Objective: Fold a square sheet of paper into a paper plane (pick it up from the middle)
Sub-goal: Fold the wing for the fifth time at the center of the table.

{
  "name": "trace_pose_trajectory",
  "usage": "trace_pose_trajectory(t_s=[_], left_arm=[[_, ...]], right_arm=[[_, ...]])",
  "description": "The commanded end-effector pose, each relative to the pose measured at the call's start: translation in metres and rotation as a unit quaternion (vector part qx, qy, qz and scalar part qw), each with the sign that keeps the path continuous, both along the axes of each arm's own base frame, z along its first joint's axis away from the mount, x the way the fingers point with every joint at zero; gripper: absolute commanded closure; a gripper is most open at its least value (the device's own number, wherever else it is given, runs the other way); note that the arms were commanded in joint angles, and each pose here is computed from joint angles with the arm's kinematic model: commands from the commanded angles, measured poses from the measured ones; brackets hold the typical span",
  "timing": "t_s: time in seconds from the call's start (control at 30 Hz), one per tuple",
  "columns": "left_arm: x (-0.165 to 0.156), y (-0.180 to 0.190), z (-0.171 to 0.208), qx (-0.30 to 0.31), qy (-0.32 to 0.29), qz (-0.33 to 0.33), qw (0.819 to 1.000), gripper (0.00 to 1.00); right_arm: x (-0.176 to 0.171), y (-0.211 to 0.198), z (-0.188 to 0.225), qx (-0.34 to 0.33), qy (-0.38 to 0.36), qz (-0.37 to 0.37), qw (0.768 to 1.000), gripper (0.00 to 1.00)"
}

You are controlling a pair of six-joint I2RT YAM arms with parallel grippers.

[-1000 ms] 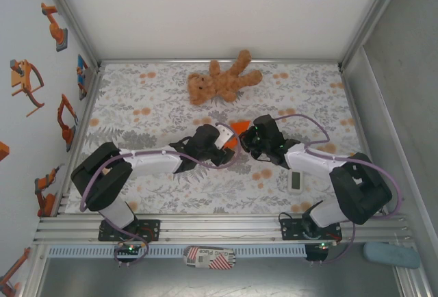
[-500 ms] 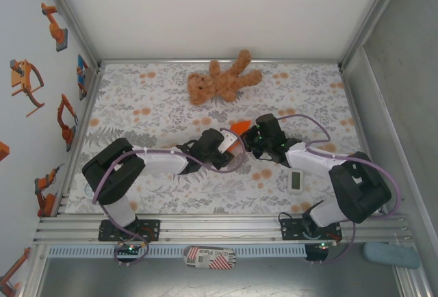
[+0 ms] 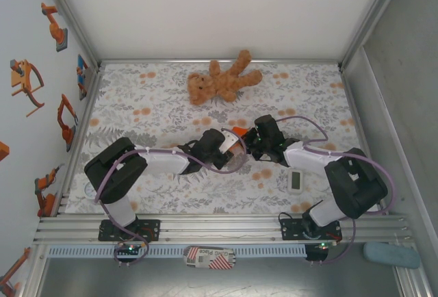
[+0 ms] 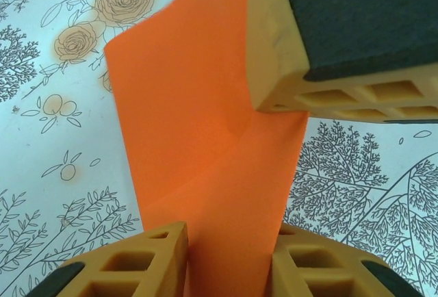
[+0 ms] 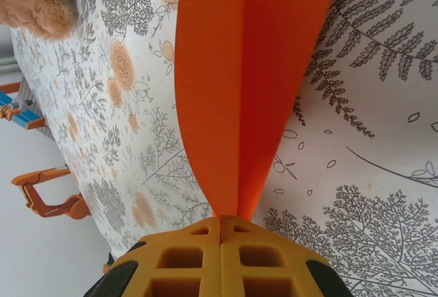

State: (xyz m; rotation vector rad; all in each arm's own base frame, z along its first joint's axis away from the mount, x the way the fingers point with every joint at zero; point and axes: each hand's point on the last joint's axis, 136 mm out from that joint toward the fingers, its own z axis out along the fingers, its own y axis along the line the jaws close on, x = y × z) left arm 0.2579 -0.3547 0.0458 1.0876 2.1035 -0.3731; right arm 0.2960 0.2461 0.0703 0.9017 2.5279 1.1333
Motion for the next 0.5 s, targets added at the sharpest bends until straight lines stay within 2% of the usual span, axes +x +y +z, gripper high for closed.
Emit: trace_pose_trajectory(t_s=[0.0, 0.23, 0.33, 0.47], left_arm=[[0.000, -0.009, 0.002, -0.001, -0.006, -0.016, 1.000, 0.70], [-0.005, -0.007, -0.014, 0.011, 0.010, -0.021, 1.000, 0.76], [-0.008, -0.007, -0.018, 0.010, 0.022, -0.023, 0.999, 0.78], [-0.012, -0.008, -0.021, 0.007, 0.036, -0.027, 0.999, 0.79]], right_arm=[[0.003, 0.002, 0.002, 0.003, 0.010, -0.004, 1.000, 0.94], [0.007, -0.017, 0.005, -0.022, 0.005, -0.018, 1.000, 0.60], [0.008, -0.031, 0.009, -0.038, -0.003, -0.029, 0.999, 0.54], [0.010, -0.049, 0.015, -0.061, -0.012, -0.041, 0.997, 0.52]])
